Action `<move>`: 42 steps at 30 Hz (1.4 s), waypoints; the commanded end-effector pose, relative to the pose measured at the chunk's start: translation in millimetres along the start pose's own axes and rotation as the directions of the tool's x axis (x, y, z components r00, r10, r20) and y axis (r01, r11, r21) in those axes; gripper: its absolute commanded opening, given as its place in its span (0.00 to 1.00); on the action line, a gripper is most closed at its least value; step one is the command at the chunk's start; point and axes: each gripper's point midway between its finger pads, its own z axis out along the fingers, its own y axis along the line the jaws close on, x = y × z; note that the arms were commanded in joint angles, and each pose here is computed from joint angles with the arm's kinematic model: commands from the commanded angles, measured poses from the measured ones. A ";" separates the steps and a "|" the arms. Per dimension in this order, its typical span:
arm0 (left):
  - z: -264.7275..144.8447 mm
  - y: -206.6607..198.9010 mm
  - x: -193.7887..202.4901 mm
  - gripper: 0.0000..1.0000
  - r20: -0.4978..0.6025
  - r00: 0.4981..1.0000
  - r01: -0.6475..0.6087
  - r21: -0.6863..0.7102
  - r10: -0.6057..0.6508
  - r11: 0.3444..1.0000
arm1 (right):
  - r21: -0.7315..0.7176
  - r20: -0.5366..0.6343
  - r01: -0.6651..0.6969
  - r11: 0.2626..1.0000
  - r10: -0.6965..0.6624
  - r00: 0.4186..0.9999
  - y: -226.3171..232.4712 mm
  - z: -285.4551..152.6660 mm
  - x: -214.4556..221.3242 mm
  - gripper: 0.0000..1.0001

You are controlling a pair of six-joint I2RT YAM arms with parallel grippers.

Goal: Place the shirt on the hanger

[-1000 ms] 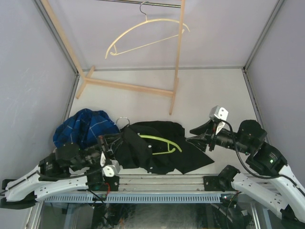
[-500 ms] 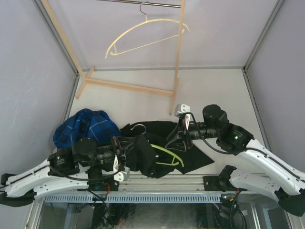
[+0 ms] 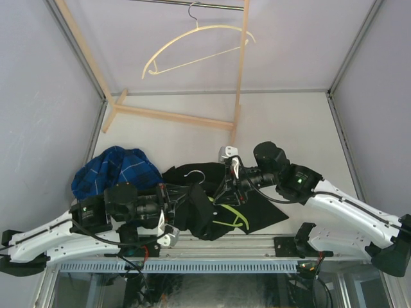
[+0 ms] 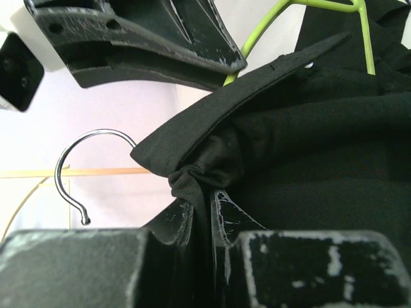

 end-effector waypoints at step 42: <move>-39.5 85.1 -30.2 1.00 0.191 0.972 0.205 -0.401 -0.137 0.893 | 0.385 0.280 -0.029 0.922 -0.087 0.956 -51.6 -21.0 -38.6 0.00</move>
